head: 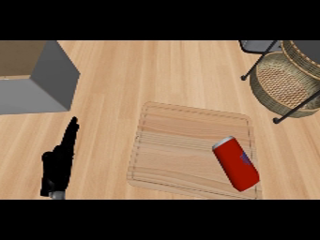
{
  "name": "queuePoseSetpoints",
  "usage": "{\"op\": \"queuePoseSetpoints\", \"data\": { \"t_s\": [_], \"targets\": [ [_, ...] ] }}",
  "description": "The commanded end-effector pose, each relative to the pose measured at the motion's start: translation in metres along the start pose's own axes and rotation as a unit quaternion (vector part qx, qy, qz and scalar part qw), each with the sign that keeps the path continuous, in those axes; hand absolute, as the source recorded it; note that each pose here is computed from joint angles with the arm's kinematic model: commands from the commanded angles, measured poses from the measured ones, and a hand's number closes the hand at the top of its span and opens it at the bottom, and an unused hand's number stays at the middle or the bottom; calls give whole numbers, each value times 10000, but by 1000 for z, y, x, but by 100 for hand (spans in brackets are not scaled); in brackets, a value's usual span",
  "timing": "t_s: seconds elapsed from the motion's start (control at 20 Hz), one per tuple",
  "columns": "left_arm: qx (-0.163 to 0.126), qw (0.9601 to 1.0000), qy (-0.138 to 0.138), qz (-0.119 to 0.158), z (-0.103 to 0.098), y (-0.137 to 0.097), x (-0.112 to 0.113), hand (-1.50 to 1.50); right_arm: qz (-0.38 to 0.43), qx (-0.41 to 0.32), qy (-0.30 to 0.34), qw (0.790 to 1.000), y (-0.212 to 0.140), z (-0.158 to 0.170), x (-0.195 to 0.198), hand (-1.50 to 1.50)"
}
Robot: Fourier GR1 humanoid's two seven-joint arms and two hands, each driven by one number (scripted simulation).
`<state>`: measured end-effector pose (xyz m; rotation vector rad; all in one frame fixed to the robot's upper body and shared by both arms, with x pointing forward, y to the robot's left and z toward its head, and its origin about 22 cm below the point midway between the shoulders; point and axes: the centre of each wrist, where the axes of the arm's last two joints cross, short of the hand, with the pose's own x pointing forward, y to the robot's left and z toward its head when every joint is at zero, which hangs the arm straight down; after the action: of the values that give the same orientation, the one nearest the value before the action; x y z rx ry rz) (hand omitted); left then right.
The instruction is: Pick the cupcake from the cutting board and place it in the tiered basket
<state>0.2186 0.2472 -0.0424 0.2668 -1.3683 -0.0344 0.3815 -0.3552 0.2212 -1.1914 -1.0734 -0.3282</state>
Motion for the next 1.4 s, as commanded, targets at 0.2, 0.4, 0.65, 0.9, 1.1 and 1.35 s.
{"op": "queuePoseSetpoints", "data": {
  "t_s": [0.2, 0.4, 0.65, 0.9, 1.1, 1.35],
  "targets": [
    [-110, 9992, 362, 117, 7, -7, -10, 0, -1576, -302, -59, 9870, -2, -8, -2, -150],
    [-31, 9992, 397, 27, -4, 3, -2, 0, -1665, -1386, -385, 9755, -32, -3, -1, -150],
    [173, 9986, 500, 99, 5, 4, -17, 0, -1706, -2254, 264, 9589, -85, -5, -33, -150],
    [319, 9975, 625, 98, 11, 0, -20, 0, -1913, -2504, 355, 9484, -151, 21, -63, -150],
    [454, 9974, 550, 59, 17, 30, -17, 0, -1873, -2474, 216, 9504, -207, 57, -79, -150],
    [524, 9965, 643, 137, 22, 25, -28, 0, -1694, -2275, 309, 9584, -242, 98, -121, -150]
  ]
}}
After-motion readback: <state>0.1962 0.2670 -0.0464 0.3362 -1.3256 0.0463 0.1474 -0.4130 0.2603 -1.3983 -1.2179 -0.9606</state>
